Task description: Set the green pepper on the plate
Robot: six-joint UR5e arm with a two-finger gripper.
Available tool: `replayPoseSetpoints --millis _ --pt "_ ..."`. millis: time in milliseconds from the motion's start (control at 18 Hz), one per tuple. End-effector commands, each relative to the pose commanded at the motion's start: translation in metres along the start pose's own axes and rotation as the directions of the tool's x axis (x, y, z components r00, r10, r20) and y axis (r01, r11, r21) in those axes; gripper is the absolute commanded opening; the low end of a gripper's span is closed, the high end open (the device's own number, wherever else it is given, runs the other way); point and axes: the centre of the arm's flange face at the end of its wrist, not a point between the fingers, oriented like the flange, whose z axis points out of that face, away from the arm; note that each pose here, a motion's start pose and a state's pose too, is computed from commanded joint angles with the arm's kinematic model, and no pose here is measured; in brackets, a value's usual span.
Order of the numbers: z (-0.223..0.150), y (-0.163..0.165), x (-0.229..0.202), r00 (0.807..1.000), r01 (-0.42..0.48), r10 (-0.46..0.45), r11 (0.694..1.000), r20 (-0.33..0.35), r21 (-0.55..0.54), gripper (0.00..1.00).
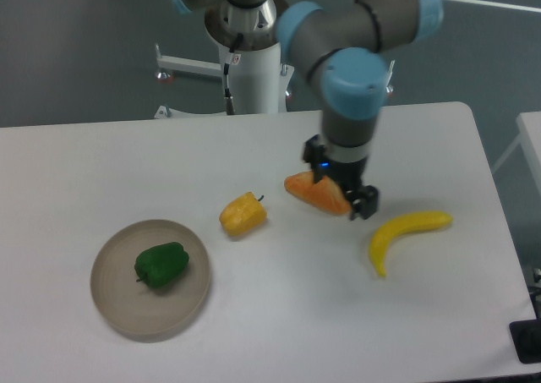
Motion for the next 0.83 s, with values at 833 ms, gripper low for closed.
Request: replayPoseSetpoints --millis 833 --pt "0.021 0.017 -0.008 1.0 -0.002 0.002 1.0 -0.03 -0.009 1.0"
